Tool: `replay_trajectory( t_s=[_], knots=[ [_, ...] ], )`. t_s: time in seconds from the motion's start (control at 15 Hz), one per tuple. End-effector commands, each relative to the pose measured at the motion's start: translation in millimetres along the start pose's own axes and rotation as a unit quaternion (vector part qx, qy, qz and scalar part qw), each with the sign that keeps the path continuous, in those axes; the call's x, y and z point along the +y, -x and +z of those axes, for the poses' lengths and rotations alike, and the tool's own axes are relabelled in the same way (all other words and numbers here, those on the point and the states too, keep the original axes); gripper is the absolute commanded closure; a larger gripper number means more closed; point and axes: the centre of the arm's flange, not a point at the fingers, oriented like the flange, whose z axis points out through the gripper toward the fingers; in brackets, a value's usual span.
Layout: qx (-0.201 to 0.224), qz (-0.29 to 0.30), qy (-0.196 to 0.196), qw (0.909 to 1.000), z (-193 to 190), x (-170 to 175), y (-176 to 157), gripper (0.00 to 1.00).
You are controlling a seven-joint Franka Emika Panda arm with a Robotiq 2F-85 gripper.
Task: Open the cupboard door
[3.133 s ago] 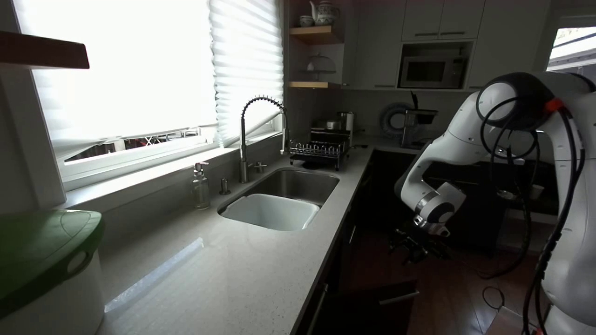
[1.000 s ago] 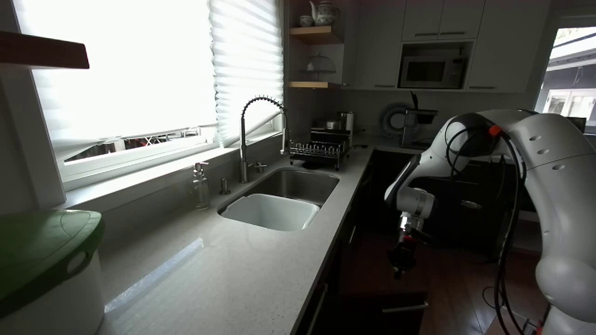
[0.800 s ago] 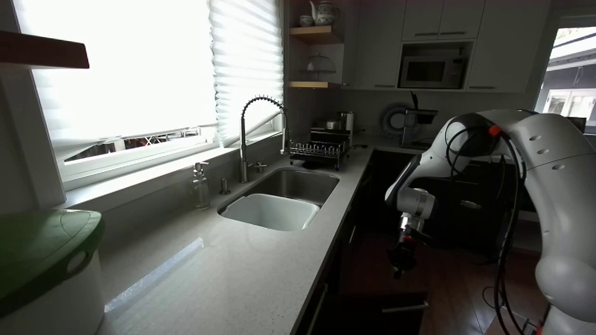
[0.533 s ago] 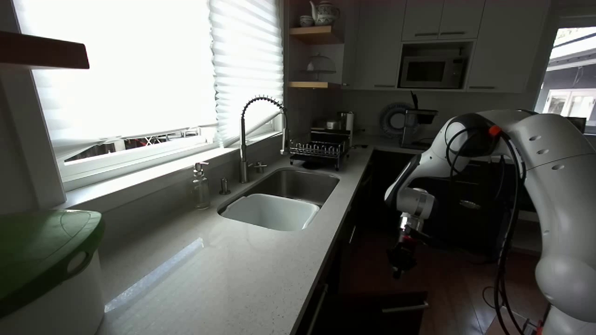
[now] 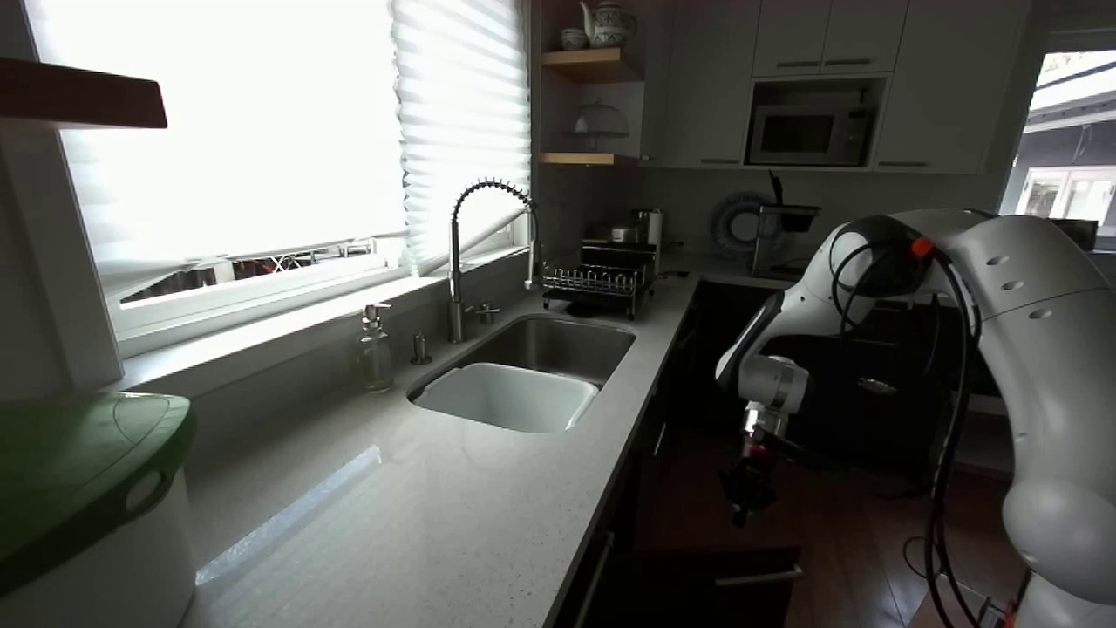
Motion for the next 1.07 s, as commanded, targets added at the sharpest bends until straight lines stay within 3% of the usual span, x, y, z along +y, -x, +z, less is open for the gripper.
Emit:
replay_trajectory(
  t_s=[0.0,0.33,1.0],
  knots=[
    [-0.011,0.012,0.012,0.9998,22.2,3.6,-9.8,1.0],
    [-0.042,0.027,0.02,0.9986,41.8,11.0,-6.0,1.0],
    [-0.138,0.061,0.059,0.9868,81.5,7.4,16.3,1.0]
  ],
)
